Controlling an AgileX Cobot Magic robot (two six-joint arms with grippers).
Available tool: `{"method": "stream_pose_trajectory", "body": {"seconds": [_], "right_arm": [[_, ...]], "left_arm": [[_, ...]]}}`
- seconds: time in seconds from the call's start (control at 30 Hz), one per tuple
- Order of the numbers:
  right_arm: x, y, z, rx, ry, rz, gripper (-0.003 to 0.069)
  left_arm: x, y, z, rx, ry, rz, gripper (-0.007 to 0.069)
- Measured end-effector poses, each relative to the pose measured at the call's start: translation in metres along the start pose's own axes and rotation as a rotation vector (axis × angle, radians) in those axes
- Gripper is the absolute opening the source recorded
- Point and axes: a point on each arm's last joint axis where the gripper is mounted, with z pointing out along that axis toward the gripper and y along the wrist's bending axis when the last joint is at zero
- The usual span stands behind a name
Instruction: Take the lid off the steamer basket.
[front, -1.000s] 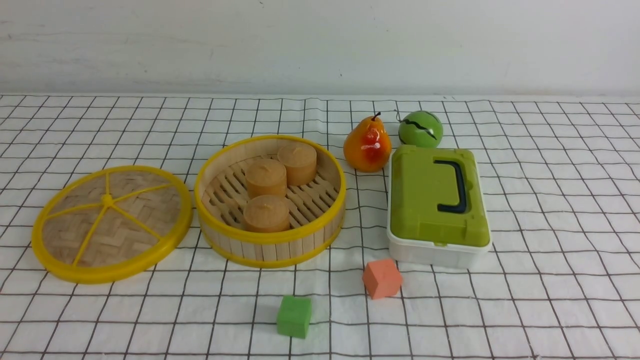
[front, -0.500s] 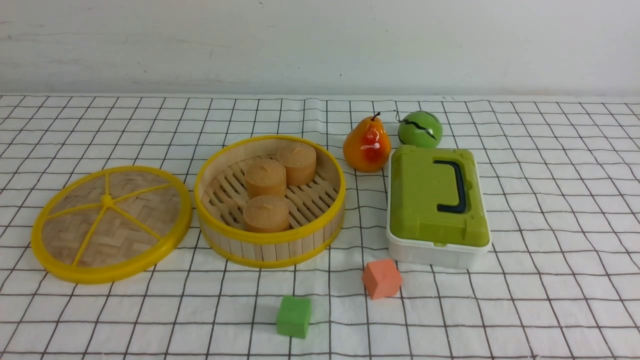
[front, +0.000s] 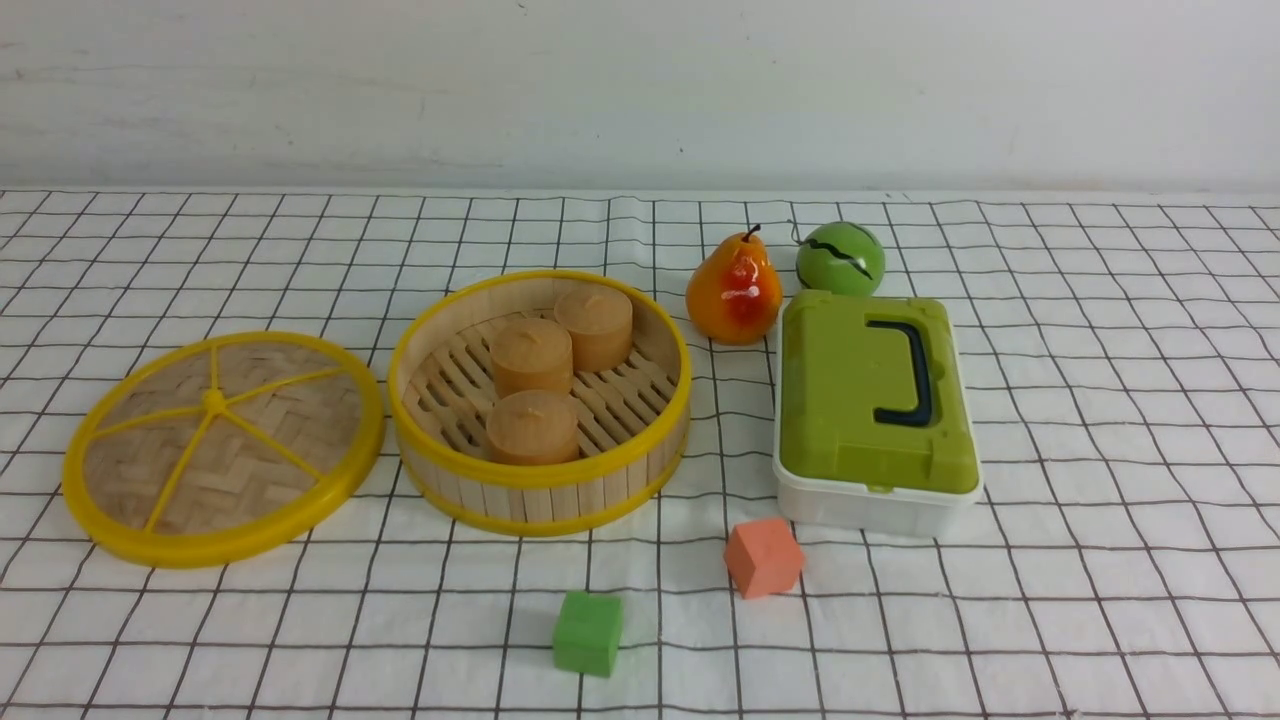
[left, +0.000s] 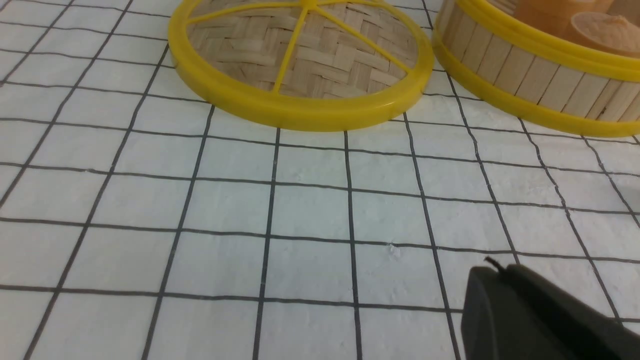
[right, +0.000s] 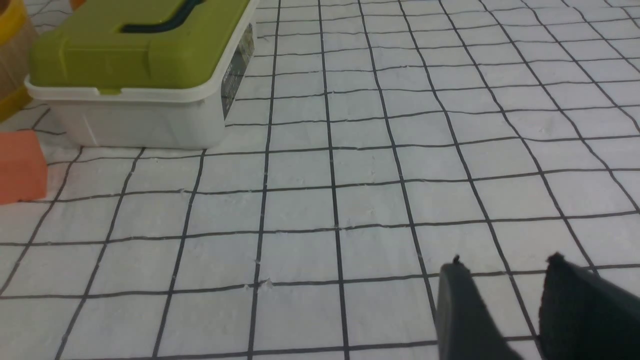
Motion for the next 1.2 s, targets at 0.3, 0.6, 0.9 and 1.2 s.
{"method": "stream_pose_trajectory", "body": {"seconds": [0.3, 0.6, 0.9, 1.2], "right_arm": [[0.0000, 0.0000, 0.0000, 0.000, 0.000, 0.000, 0.0240], [0.0000, 0.0000, 0.0000, 0.000, 0.000, 0.000, 0.0240], [0.0000, 0.0000, 0.0000, 0.000, 0.000, 0.000, 0.0240], [0.0000, 0.0000, 0.0000, 0.000, 0.000, 0.000, 0.0240]], "left_arm": [[0.0000, 0.0000, 0.0000, 0.000, 0.000, 0.000, 0.0008], [0.0000, 0.0000, 0.0000, 0.000, 0.000, 0.000, 0.0019], [0.0000, 0.0000, 0.0000, 0.000, 0.000, 0.000, 0.0020], [0.0000, 0.0000, 0.0000, 0.000, 0.000, 0.000, 0.0030]]}}
